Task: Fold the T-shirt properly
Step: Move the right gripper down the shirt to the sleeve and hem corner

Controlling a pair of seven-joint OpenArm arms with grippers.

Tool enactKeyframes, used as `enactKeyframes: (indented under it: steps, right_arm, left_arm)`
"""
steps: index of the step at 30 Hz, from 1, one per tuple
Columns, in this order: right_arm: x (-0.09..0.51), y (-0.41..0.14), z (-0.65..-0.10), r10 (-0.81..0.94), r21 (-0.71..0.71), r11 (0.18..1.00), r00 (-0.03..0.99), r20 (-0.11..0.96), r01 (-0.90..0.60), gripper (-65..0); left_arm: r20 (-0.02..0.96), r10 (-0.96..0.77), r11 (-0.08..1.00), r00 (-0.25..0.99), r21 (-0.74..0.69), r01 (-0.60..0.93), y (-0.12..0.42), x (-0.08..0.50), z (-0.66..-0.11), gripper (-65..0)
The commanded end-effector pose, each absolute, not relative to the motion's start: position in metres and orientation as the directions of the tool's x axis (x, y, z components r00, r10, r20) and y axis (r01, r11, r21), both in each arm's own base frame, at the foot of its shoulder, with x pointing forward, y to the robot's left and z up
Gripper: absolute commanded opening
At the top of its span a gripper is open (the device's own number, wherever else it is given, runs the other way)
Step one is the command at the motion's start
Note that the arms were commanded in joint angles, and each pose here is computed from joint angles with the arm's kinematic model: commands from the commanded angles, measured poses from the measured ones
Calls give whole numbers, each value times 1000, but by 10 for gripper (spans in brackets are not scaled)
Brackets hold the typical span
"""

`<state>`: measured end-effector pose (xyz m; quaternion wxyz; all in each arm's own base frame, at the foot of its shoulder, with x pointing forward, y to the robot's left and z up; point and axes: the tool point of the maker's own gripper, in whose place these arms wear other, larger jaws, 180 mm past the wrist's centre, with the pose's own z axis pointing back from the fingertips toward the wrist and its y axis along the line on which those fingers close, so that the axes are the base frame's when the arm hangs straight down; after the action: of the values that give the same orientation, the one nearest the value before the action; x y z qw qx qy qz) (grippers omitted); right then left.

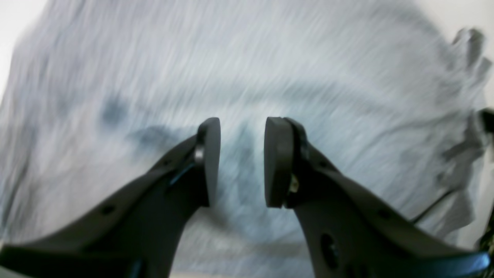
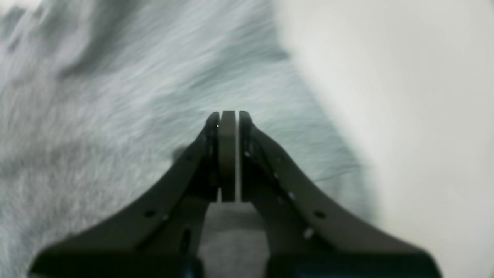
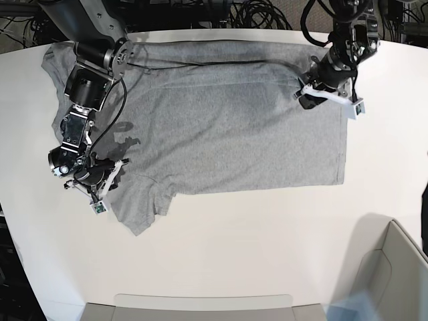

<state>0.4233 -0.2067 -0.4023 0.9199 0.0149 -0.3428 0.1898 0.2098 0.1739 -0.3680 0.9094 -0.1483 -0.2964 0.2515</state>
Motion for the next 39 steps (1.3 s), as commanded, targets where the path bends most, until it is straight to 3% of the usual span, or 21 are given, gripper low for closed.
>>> enactKeyframes:
  steps: [1, 6, 10, 16, 23, 25, 31, 37, 39]
  right_arm:
    - [436, -220, -388, 322, -123, 937, 676, 663, -326, -640]
    - [391, -264, -416, 341, -162, 940, 814, 470, -300, -640]
    - [355, -279, -419, 390, -231, 919, 824, 411, -320, -640]
    - [370, -271, -366, 434, -344, 894, 740, 513, -286, -618]
    - [393, -277, -316, 459, -420, 877, 662, 592, -233, -362]
    - [401, -288, -309, 465, -433, 872, 663, 586, -229, -317]
    - [448, -307, -308, 406, -341, 910, 671, 621, -235, -313]
    - [473, -290, -342, 315, -162, 944, 643, 698, -286, -313]
    - [476, -291, -354, 249, -125, 964, 639, 728, -234, -313]
  left_arm:
    - [483, 544, 830, 686, -432, -353, 172, 215, -361, -452]
    - [490, 547, 827, 679, -443, -347, 170, 220, -358, -452]
    - [492, 547, 828, 678, -438, -350, 172, 220, -359, -452]
    - [508, 542, 830, 670, -448, -332, 170, 229, -353, -452]
    - [507, 543, 829, 669, -449, -333, 170, 229, -353, -452]
    - [507, 543, 829, 669, -449, -333, 170, 229, -353, -452]
    - [507, 543, 829, 669, -449, -333, 170, 229, -353, -452]
    - [506, 544, 829, 669, -450, -333, 169, 229, -353, -452]
    - [505, 544, 829, 670, -450, -333, 169, 229, -354, -452]
